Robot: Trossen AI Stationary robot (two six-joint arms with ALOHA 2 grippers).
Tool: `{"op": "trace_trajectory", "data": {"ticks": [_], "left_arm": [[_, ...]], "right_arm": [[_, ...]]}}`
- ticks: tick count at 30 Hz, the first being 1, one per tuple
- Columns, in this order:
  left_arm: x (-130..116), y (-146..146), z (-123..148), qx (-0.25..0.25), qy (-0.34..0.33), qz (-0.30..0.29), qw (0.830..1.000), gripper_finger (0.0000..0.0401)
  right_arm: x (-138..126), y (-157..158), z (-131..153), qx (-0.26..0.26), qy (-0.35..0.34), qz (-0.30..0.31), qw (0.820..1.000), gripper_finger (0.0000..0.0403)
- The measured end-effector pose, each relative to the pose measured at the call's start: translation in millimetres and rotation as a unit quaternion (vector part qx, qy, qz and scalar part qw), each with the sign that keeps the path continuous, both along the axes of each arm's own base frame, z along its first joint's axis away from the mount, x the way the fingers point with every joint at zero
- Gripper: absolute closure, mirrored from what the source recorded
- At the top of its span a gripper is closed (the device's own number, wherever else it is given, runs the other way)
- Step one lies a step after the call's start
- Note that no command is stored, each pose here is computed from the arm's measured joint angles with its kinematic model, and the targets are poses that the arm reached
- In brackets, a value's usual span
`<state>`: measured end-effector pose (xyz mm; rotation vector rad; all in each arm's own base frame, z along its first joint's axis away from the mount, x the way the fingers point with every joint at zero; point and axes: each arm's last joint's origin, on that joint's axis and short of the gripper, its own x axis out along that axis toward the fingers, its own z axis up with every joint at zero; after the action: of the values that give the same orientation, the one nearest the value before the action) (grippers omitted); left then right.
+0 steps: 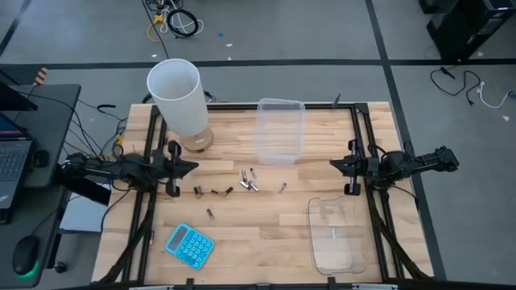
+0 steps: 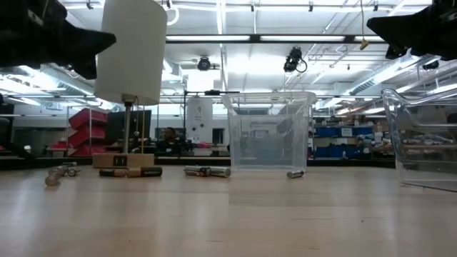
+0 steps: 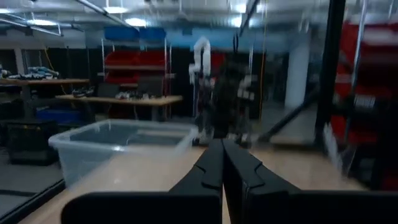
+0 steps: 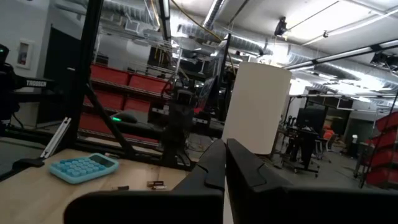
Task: Sort batteries
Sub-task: Put the brown battery into the top transparent bin
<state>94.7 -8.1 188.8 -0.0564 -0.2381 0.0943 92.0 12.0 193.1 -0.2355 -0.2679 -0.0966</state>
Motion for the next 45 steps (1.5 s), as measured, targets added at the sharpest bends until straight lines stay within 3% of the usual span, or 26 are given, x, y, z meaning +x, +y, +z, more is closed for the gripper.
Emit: {"op": "trace_trajectory", "data": {"ticks": [6,8,9,19,30,33,39,45], "left_arm": [[-7,1,20,-0.072,-0.117,-0.022,0.990,0.0399],[-8,0,22,-0.138,-0.134,-0.071,0.979,0.0399],[-9,-1,23,-0.147,-0.138,-0.090,0.975,0.0399],[-10,1,25,-0.155,-0.152,-0.063,0.974,0.0399],[-15,-2,33,-0.143,-0.191,-0.134,0.962,0.0399],[-14,-3,34,-0.140,-0.194,-0.142,0.961,0.0399],[-4,-4,33,-0.140,-0.175,-0.096,0.970,0.0399],[13,-7,44,-0.113,-0.126,-0.083,0.982,0.0399]], "right_arm": [[0,0,0,0.000,0.000,0.000,1.000,0.0400],[0,0,0,0.000,0.000,0.000,1.000,0.0400],[0,0,0,0.000,0.000,0.000,1.000,0.0400],[0,0,1,0.001,-0.005,0.000,1.000,0.0400],[-1,0,2,0.003,-0.011,0.000,1.000,0.0400],[-1,0,3,0.034,-0.019,0.010,0.999,0.0400],[-2,0,7,0.098,-0.042,0.030,0.994,0.0400],[-3,-1,9,0.093,-0.057,0.029,0.994,0.0400]]}}
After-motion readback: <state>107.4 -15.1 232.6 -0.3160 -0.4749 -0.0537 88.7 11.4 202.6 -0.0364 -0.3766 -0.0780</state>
